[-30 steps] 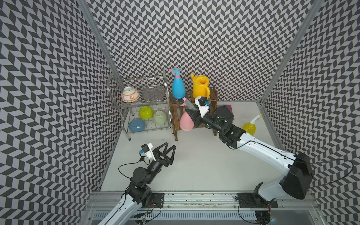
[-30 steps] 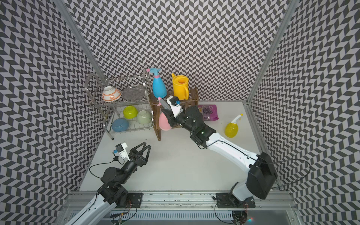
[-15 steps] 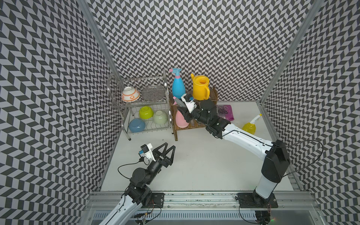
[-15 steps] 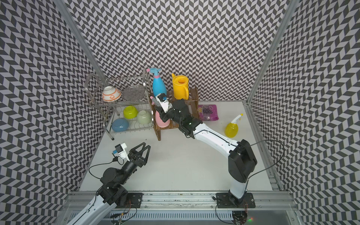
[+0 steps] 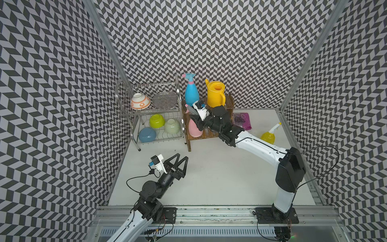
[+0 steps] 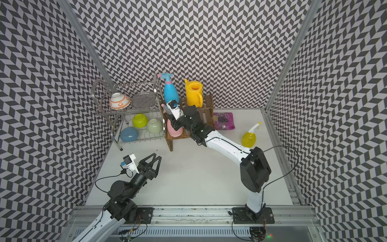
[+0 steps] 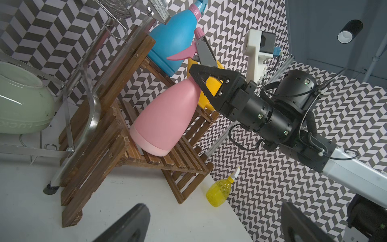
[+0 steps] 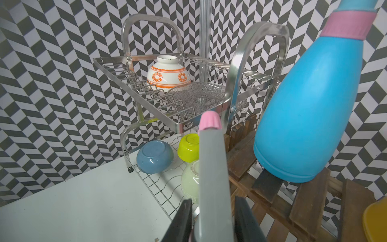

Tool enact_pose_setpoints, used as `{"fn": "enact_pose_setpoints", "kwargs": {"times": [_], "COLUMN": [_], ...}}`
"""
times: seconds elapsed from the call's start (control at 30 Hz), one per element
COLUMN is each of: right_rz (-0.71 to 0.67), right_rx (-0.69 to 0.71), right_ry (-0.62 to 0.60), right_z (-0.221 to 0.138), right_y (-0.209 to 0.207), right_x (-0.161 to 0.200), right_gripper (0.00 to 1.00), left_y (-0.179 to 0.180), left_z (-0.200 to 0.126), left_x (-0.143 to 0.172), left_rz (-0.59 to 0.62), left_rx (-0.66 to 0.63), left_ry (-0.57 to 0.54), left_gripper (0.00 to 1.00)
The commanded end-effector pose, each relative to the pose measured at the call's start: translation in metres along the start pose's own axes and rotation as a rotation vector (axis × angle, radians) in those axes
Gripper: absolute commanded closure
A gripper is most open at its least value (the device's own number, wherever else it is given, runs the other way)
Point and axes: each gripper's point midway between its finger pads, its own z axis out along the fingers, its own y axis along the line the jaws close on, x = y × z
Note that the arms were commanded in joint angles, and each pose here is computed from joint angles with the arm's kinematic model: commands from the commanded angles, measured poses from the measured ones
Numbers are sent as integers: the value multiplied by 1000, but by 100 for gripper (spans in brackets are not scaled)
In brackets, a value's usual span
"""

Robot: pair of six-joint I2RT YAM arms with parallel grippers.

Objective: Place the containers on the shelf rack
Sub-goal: 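Place the container on the shelf.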

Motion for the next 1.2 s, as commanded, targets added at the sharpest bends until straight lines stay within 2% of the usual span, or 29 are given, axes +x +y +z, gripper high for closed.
{"fn": "enact_pose_setpoints", "kwargs": {"times": [0.0,0.2,0.73,1.1,1.13,1.17], "right_rz": [3,7,11,14,15,15], "right_rx": [1,-6,15,55,55,54], "right_ry": [-57,-47,-27,-69,-69,-73], "right_z": [3,7,11,-24,-28,-32], "right_y": [-6,-5,-11,-14,-13,-13], "right_x": [-18,-12,-6,-17,-17,-18], "right_gripper": [81,76,46,15,4,0], "left_y": [10,10,9,8,9,9], "left_z": [-2,-2,-3,-4,-4,-4], "left_x": [8,8,6,6,6,6], "left_rz": [16,16,16,19,19,19], "left_rx": [-20,-19,-17,-13,-14,-14], "left_ry": [11,11,2,0,-1,-1], "left_gripper": [0,0,0,0,0,0]}}
